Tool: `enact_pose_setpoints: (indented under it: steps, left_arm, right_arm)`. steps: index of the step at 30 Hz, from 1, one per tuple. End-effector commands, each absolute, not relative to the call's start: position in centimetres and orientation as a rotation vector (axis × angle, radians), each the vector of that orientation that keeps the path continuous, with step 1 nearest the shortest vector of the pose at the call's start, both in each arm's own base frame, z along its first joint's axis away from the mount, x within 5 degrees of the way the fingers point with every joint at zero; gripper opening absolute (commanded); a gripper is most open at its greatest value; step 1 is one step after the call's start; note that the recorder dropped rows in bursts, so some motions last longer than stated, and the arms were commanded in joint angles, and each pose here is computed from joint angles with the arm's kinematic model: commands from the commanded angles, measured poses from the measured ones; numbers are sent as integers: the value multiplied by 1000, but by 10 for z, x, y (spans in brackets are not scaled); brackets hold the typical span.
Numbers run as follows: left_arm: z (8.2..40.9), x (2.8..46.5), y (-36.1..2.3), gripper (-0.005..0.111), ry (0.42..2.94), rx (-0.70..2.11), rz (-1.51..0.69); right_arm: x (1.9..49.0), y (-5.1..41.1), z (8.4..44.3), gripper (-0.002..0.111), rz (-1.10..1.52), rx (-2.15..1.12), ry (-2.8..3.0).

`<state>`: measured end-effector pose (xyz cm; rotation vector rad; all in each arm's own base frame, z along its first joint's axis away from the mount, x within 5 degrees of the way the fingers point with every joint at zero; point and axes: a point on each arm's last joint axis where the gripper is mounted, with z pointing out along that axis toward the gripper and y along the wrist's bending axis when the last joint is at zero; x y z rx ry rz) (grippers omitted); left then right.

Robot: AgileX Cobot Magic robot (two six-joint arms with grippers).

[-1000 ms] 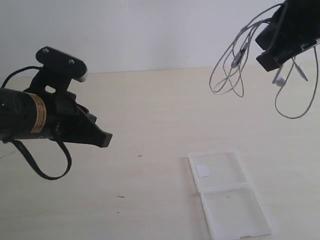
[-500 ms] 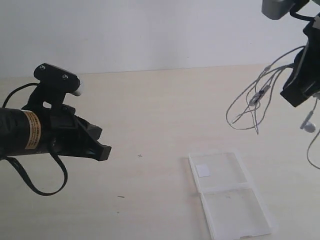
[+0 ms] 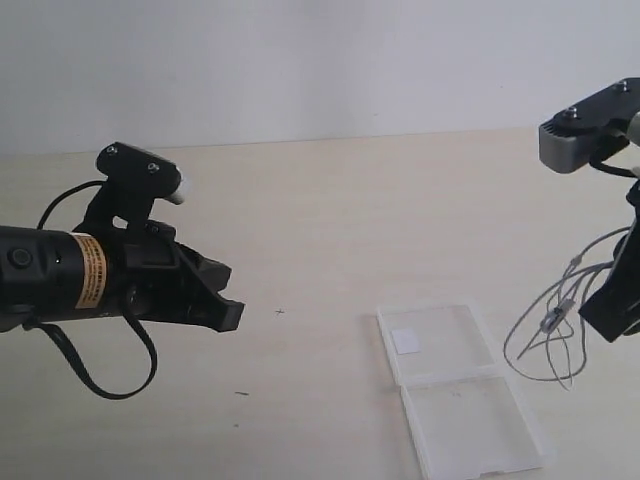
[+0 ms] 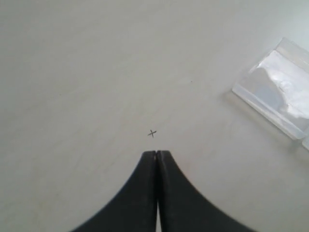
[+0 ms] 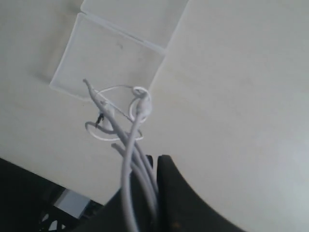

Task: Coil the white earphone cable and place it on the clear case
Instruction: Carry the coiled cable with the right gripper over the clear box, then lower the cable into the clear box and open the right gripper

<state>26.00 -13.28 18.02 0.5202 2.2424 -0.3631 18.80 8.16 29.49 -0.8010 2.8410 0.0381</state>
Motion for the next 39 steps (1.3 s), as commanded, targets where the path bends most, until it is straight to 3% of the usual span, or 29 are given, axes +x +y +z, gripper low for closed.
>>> enact_pose_setpoints:
  steps: [1, 10, 33, 39]
  left_arm:
    - [179, 261, -134, 0, 2236, 505, -398]
    - [181, 261, -138, 0, 2207, 485, -451]
    - [170, 264, -142, 0, 2216, 482, -502]
    - [167, 265, -144, 0, 2220, 485, -511]
  right_arm:
    - [185, 84, 295, 0, 105, -764, 2849]
    - [195, 94, 279, 0, 183, -707, 2952]
    - [236, 113, 184, 0, 90, -607, 3376]
    - [257, 126, 191, 0, 158, -579, 3333]
